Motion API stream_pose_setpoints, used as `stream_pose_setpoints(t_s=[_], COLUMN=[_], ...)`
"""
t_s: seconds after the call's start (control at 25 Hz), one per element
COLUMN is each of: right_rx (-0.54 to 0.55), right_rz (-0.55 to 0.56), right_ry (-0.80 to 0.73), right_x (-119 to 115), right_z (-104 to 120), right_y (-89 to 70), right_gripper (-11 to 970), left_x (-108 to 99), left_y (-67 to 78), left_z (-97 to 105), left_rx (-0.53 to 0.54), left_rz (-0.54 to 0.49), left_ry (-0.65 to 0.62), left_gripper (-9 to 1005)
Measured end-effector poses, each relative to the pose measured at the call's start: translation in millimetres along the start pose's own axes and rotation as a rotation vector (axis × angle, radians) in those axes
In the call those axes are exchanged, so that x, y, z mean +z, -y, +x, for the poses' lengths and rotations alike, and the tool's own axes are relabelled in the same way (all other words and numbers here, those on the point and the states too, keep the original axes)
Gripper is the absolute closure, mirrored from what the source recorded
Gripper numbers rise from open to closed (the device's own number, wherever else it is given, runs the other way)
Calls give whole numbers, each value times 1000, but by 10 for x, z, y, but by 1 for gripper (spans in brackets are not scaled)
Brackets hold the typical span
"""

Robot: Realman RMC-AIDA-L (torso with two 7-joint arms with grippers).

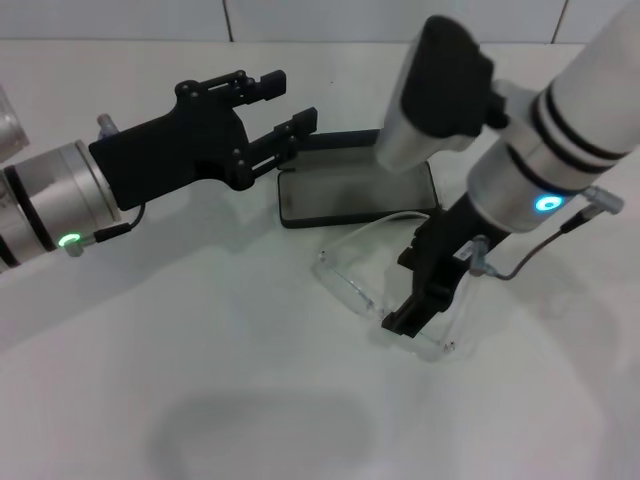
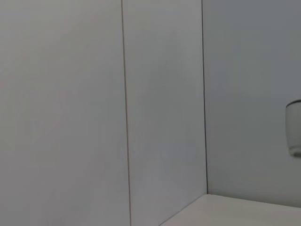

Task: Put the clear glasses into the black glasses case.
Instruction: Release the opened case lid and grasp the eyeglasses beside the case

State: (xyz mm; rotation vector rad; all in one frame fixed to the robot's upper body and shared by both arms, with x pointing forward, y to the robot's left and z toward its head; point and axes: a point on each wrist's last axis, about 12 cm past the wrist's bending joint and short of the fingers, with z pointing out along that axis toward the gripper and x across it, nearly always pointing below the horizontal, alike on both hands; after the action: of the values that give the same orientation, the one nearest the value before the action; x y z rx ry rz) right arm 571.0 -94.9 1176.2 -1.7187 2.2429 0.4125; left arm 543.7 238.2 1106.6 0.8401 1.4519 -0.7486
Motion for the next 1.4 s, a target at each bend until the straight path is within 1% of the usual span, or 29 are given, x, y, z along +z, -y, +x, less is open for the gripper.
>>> stream_pose_setpoints(t_s=[0.28, 0.44, 0.64, 0.96, 1.16, 1.4], right_rx=[-5, -6, -33, -36, -60, -85], right_rz=[25, 36, 33, 54, 58, 63], right_ry=[-58, -52, -59, -61, -68, -67], right_x=[222, 290, 356, 430, 487, 528], right_z=[-86, -95, -112, -110, -106, -110], right_y=[-30, -23, -73, -39, -70, -103], right_gripper=[262, 266, 270, 453, 448, 477], left_x=[4, 14, 54, 98, 121, 133], left_y=[-7, -15, -27, -30, -30, -31], left_z=[3, -5, -5, 21, 13, 12], left_rx=[2, 5, 6, 13, 14, 13], left_rz=[2, 2, 7, 13, 16, 18], left_ry=[-3, -2, -6, -12, -10, -10], left_gripper=[479, 479, 479, 479, 478, 478])
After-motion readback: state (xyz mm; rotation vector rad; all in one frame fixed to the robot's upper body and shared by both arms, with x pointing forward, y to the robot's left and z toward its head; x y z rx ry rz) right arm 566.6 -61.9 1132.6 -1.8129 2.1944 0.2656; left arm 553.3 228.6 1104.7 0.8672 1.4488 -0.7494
